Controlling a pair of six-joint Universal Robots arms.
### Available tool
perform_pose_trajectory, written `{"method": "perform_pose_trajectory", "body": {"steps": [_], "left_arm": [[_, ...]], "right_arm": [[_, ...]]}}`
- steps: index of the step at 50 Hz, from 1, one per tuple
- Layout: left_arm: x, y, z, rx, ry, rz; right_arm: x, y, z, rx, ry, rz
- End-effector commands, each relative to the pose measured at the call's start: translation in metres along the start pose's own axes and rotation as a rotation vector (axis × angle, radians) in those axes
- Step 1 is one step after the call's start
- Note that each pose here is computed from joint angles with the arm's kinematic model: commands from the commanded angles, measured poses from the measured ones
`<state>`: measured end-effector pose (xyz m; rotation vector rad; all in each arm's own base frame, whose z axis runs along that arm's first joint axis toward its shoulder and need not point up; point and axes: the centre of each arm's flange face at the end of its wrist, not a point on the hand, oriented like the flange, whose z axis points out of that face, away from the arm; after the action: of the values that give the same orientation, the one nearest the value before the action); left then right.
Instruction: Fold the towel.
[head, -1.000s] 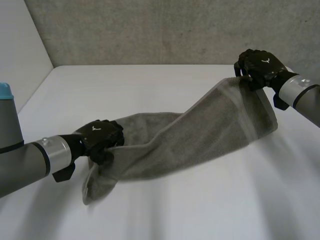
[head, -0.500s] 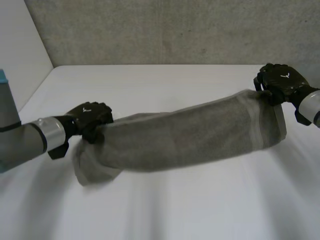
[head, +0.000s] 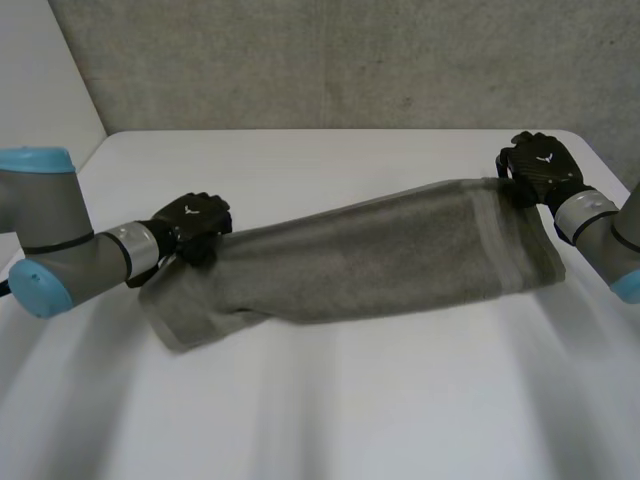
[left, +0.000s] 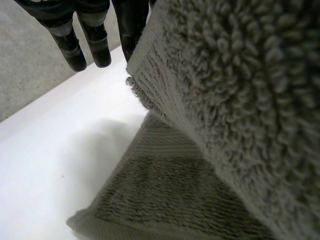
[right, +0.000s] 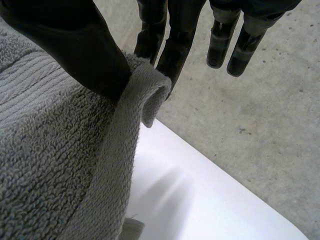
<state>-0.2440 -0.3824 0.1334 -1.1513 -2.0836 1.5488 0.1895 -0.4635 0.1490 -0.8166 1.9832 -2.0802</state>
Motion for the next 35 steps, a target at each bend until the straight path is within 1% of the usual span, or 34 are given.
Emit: {"method": "perform_pose_trajectory", "body": {"steps": [1,10,16,18,24,29,31,32,33,35], "left_arm": [[-0.004,-0.003,0.011,0.068,-0.034,0.048],[-0.001,-0.004,0.021,0.091,-0.027,0.067],[0.005,0.004,0.026,0.076,-0.012,0.062],[0.005,0.007,0.027,0.073,-0.01,0.06],[0.004,0.005,0.027,0.076,-0.015,0.063],[-0.001,-0.005,0.023,0.085,-0.051,0.076],[-0.005,-0.025,0.014,0.114,-0.082,0.099],[-0.005,-0.034,0.008,0.129,-0.086,0.107],[-0.005,-0.034,0.008,0.129,-0.086,0.107],[-0.005,-0.052,-0.003,0.159,-0.096,0.121]], "right_arm": [[0.0,0.003,0.006,0.009,0.008,-0.029],[-0.003,0.004,0.013,0.021,0.002,-0.04],[-0.009,0.016,0.016,-0.018,-0.015,-0.029],[-0.011,0.022,0.016,-0.047,-0.025,-0.04],[-0.011,0.025,0.015,-0.068,-0.021,-0.07],[-0.006,0.009,0.014,-0.045,-0.004,-0.084],[-0.002,-0.012,0.01,-0.012,0.006,-0.1],[0.0,-0.022,0.007,0.008,0.01,-0.107],[0.0,-0.022,0.007,0.008,0.01,-0.107],[0.005,-0.046,0.003,0.064,0.033,-0.128]]}}
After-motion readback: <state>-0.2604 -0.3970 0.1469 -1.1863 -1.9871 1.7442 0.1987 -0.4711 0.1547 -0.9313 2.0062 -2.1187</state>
